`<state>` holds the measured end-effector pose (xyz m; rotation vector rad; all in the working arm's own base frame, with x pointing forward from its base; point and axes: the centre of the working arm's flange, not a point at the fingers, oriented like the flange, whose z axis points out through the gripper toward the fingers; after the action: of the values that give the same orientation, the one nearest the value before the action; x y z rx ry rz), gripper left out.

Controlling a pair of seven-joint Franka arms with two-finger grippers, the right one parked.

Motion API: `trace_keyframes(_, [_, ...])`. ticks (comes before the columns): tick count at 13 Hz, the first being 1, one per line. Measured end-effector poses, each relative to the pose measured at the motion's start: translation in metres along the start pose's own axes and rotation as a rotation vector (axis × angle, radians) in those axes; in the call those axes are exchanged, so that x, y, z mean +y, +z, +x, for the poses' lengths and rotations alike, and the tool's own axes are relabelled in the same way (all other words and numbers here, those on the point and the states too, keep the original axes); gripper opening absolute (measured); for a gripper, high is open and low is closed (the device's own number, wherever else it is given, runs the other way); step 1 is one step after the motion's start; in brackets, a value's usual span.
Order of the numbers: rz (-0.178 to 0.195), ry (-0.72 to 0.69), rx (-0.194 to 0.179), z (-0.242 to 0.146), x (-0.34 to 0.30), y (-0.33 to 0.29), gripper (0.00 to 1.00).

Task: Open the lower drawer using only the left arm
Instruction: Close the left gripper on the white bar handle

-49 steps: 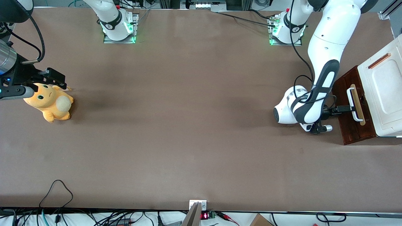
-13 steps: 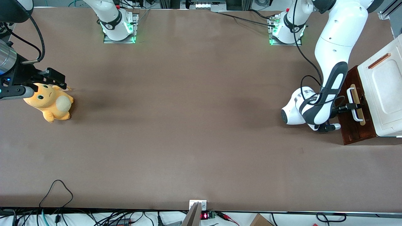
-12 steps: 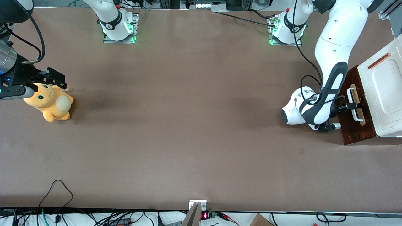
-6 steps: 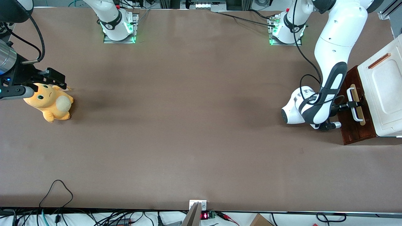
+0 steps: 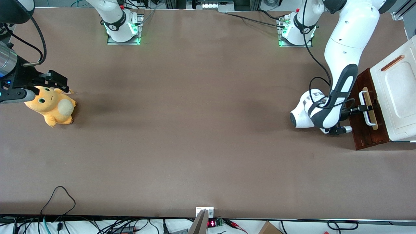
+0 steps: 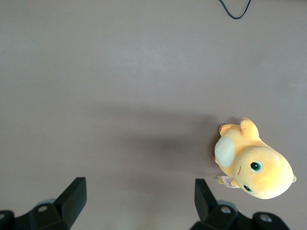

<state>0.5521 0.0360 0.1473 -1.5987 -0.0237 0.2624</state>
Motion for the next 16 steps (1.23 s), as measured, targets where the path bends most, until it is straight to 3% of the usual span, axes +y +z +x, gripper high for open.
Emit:
trace_keyframes(9, [0.012, 0.010, -0.008, -0.0038, 0.0026, 0.0036, 0.34])
trace_keyframes(16, [0.020, 0.002, -0.013, -0.0042, 0.0004, 0.0032, 0.22])
